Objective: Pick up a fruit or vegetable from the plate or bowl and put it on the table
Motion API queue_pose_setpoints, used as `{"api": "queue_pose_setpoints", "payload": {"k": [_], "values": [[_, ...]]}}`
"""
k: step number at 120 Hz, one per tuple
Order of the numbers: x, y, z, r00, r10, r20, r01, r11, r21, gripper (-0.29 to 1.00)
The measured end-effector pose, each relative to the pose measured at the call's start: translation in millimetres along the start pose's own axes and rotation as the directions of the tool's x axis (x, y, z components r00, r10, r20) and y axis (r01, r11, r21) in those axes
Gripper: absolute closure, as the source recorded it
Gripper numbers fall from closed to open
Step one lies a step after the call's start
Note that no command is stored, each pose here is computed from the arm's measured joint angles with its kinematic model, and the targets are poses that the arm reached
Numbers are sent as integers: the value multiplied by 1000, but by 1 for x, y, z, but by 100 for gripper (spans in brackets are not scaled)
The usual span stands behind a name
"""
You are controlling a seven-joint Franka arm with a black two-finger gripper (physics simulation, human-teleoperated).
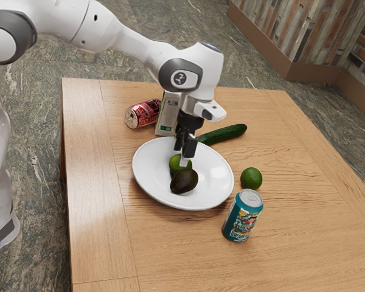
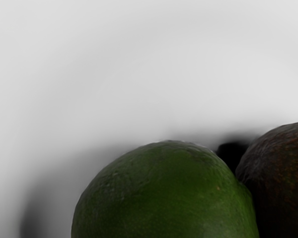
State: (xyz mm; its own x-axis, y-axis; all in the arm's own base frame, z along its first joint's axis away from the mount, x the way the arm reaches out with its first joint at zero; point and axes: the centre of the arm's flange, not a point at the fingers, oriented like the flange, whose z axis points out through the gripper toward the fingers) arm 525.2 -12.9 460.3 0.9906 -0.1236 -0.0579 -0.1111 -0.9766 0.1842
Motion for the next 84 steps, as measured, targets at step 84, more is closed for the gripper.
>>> {"api": "queue_pose_setpoints", "payload": {"k": [84], "values": [[3,8,11,1000,15,-21,-14,1000,14,28]]}}
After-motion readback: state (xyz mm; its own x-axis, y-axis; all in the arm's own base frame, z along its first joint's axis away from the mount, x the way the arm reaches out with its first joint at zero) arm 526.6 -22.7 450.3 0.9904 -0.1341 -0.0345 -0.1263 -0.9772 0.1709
